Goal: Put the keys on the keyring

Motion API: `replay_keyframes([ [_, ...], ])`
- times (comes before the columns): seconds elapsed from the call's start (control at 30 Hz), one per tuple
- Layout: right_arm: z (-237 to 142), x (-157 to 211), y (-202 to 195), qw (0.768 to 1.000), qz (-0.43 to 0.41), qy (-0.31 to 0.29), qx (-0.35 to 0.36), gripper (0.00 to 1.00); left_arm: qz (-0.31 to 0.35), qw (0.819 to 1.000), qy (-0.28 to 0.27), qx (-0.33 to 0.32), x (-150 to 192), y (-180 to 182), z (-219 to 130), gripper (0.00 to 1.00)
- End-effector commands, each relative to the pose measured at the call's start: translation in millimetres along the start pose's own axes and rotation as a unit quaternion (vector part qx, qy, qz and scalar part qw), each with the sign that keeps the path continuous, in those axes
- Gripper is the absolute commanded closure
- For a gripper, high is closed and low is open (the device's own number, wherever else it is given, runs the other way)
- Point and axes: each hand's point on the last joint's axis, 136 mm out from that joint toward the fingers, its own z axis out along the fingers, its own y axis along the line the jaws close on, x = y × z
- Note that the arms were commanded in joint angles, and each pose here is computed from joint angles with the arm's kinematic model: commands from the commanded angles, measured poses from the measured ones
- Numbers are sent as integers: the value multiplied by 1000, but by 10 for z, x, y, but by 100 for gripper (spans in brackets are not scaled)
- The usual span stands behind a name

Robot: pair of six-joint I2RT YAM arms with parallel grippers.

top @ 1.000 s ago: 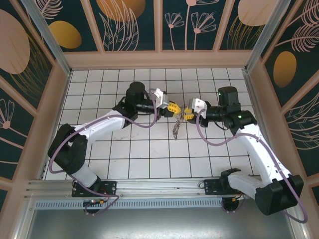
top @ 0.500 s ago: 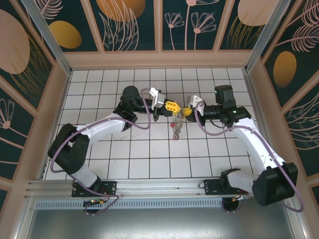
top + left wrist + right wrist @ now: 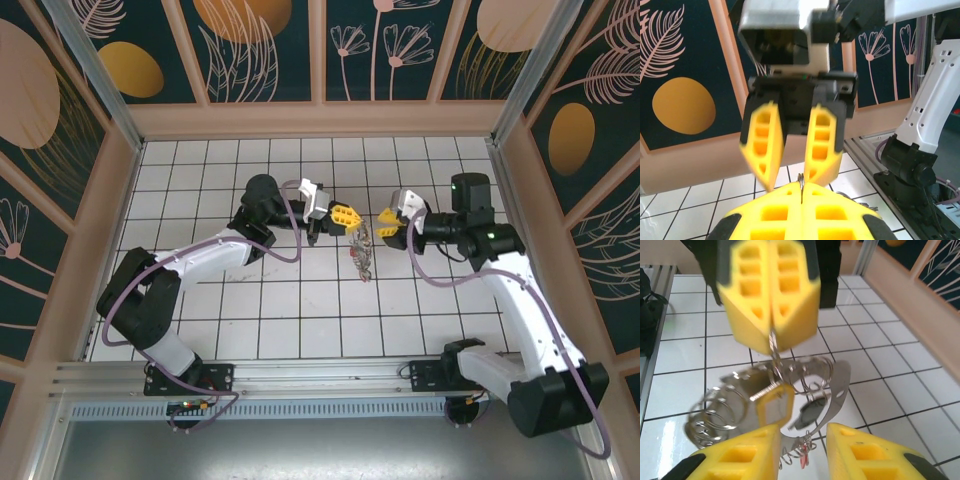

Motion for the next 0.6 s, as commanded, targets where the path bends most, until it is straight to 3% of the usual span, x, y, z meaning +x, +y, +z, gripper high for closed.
replay_keyframes([
  [0.0,-37,-144,37,1000,-4,-18,-19,69,25,1000,3,17,-8,-62,34,100],
  [0.33,136,-174,58,999,6,-13,-52,71,25,999,-3,33,-54,-95,54,100],
  [0.57,168,-131,103,998,18,-6,-66,93,27,999,-3,30,-61,-94,68,100],
])
